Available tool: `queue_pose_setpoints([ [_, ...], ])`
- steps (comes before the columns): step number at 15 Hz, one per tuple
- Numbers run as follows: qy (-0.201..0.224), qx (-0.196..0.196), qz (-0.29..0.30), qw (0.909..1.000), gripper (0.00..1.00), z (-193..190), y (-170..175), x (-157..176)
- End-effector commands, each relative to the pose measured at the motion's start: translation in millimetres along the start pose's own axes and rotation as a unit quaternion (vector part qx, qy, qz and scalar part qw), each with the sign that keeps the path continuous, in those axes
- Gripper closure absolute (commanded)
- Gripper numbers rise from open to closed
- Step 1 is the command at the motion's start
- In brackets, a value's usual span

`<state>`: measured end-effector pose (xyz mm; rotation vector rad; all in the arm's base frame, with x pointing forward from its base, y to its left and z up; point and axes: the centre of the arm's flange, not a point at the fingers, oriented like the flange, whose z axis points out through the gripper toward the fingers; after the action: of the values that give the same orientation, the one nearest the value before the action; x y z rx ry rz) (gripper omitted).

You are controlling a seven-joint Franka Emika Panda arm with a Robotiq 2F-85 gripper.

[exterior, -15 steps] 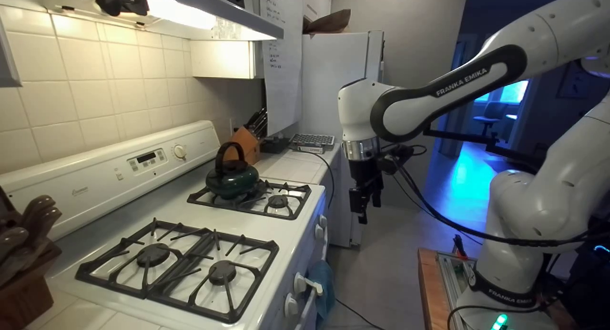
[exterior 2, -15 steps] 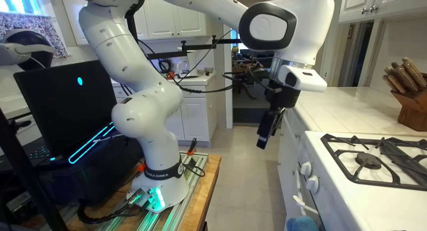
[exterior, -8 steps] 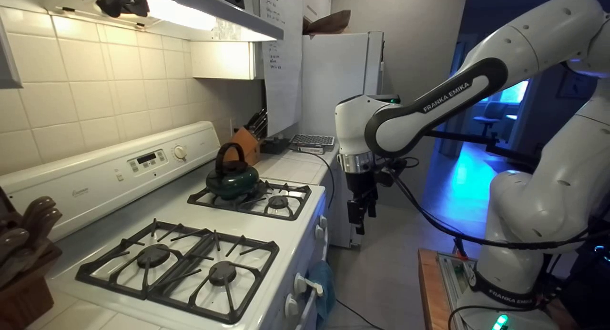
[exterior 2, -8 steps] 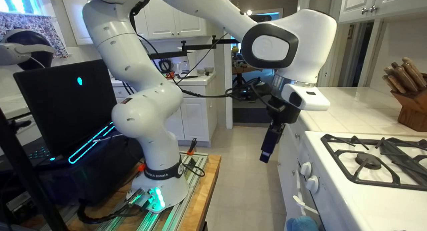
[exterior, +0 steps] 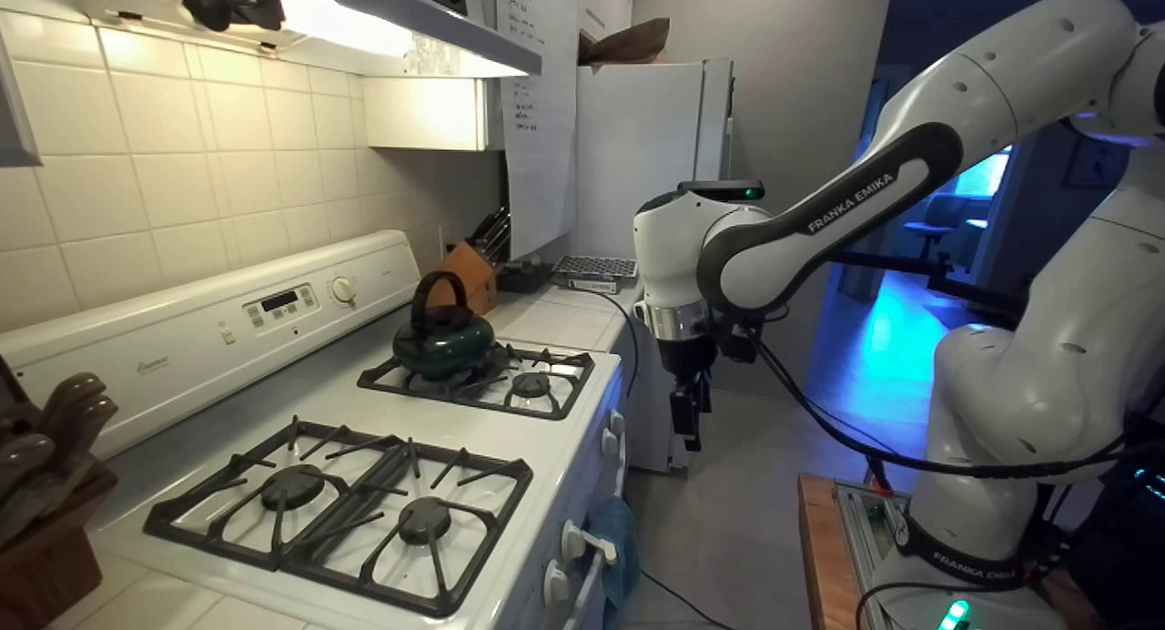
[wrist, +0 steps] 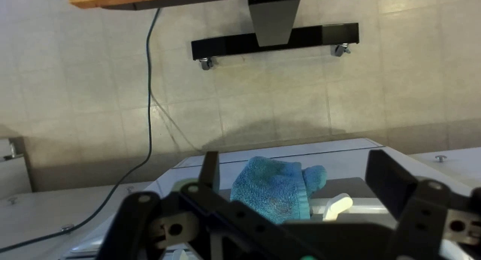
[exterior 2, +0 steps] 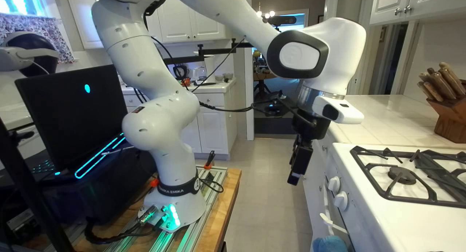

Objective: Put the blue towel on the stove

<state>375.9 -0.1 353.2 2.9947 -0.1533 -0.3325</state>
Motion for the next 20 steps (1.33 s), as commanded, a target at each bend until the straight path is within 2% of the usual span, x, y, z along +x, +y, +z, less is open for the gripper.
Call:
queue_pose_setpoints([
  [1,0.015,-0.037,-0.09,0.9951,0.0,31.4,-2.6,18.5],
  [3,0.035,-0.047,-0.136,0.989,0.0,45.5,-2.0,27.1],
  [5,0.061,-0.047,-0.148,0.986,0.0,58.0,-1.2,37.5],
  [8,0.09,-0.022,-0.125,0.9879,0.0,73.0,-2.9,48.3],
  [9,0.077,-0.03,-0.128,0.9884,0.0,55.8,-5.0,38.2],
  [12,0.081,-0.023,-0.125,0.9885,0.0,66.4,-3.6,44.2],
  [14,0.087,-0.037,-0.123,0.988,0.0,55.7,-0.1,37.9],
  [17,0.102,-0.05,-0.084,0.99,0.0,65.8,4.5,48.2],
  [20,0.119,-0.039,-0.102,0.9868,0.0,77.5,5.4,54.8],
])
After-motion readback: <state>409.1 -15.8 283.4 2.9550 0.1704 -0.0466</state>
